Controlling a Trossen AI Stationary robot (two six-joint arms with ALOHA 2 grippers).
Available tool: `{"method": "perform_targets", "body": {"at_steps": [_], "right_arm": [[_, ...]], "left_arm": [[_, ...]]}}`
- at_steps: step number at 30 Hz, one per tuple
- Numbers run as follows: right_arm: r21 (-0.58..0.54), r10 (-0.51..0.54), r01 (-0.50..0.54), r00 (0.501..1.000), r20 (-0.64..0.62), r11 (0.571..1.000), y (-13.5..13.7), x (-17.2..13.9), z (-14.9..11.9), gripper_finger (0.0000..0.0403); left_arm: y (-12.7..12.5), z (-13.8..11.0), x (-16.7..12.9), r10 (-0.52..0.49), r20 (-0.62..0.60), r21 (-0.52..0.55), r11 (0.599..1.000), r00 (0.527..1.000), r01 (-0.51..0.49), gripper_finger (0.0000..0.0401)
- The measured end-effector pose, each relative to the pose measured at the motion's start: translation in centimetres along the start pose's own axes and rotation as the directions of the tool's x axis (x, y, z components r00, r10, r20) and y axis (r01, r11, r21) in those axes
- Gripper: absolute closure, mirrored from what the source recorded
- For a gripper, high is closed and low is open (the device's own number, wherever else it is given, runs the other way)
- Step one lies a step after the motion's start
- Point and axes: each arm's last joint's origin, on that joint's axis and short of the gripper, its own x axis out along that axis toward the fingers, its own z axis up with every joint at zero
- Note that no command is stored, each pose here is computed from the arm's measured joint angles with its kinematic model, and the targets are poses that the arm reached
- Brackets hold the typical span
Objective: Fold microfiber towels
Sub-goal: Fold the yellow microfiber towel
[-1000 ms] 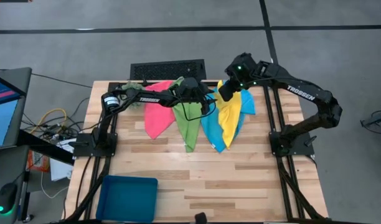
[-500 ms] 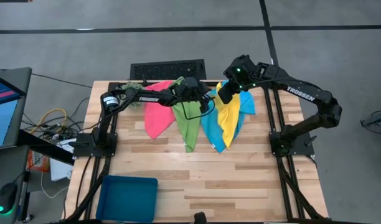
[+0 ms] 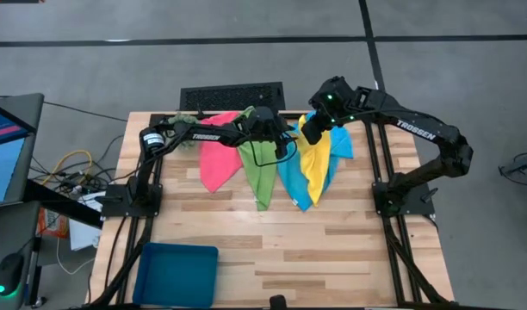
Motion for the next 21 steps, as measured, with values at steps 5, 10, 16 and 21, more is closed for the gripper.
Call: {"method": "perform_targets", "body": {"at_steps": [5,10,16,21], "right_arm": [[0.002,-0.002,0.002,1.0,0.001,1.0,-0.1,0.0,0.0,0.0372],[0.024,-0.023,0.023,1.0,0.006,0.999,-0.9,-0.1,0.2,0.0372],[0.063,-0.062,0.061,0.998,0.011,0.996,-2.5,-0.3,0.5,0.0374],[0.07,-0.075,0.073,0.997,0.017,0.995,-3.3,-0.5,0.6,0.0367]], "left_arm": [[-0.4,-0.2,0.0,-0.028,-0.082,-0.05,0.998,0.996,0.024,0.0362],[-1.3,1.8,-1.4,-0.061,-0.158,-0.162,0.986,0.986,0.035,0.0394],[-3.4,6.0,-6.2,-0.042,-0.242,-0.182,0.983,0.969,-0.003,0.04],[-5.2,9.4,-11.8,0.037,-0.275,-0.14,0.987,0.961,-0.078,0.0401]]}}
